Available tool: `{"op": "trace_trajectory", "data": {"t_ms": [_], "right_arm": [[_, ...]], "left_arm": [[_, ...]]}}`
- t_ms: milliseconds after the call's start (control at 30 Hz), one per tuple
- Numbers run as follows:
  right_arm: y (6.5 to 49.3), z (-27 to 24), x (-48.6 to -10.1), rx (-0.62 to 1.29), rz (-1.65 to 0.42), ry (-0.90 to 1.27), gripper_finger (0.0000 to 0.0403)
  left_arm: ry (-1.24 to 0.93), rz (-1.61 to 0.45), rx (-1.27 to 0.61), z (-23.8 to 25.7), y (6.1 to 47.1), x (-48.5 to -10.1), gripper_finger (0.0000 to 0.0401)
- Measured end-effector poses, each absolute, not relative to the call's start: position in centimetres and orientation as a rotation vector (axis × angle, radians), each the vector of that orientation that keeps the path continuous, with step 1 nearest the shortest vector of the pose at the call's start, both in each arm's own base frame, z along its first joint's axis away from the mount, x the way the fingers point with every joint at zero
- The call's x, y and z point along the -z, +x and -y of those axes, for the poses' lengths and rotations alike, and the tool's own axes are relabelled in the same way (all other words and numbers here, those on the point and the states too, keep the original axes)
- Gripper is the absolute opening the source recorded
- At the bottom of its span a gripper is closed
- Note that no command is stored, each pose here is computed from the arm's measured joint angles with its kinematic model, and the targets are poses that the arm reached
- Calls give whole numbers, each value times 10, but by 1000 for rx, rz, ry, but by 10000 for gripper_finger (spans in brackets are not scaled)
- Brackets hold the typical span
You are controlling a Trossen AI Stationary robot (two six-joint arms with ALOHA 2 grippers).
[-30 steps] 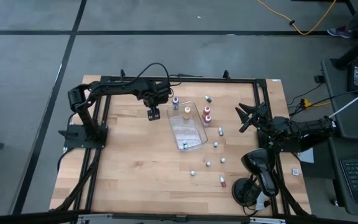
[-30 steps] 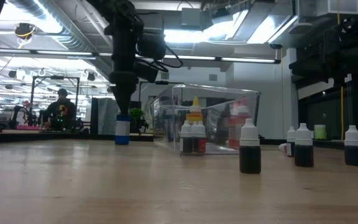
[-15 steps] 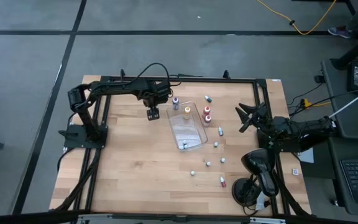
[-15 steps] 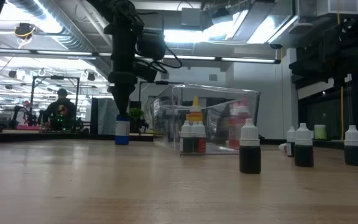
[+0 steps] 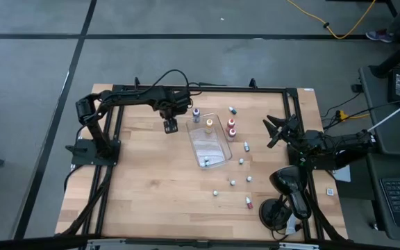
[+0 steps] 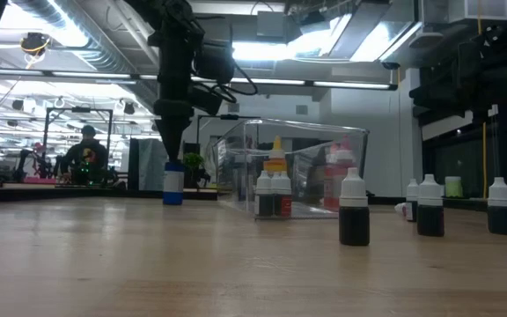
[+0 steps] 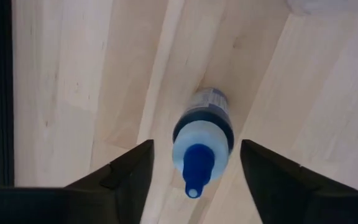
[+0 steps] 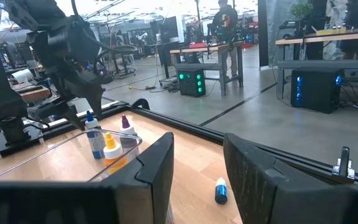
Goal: Pick & Place food coloring
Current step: Put the large blue food coloring bottle into the top of the bin
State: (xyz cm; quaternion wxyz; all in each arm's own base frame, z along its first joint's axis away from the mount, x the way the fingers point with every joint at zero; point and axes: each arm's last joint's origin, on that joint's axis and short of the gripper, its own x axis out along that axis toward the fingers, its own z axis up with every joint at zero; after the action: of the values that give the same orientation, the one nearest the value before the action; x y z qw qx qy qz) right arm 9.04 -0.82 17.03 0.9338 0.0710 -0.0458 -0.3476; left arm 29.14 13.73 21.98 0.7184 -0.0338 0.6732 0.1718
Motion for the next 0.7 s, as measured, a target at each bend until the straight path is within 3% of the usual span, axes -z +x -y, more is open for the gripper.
{"op": "trace_trajectory", "data": {"t_ms": [300, 700], "right_arm": [[90, 8, -170, 711, 93, 145, 142], [90, 8, -170, 711, 93, 145, 142]], "left_arm": [[-78, -1491, -375, -137, 291, -219, 109], [-95, -1553, -408, -136, 287, -237, 119]]}}
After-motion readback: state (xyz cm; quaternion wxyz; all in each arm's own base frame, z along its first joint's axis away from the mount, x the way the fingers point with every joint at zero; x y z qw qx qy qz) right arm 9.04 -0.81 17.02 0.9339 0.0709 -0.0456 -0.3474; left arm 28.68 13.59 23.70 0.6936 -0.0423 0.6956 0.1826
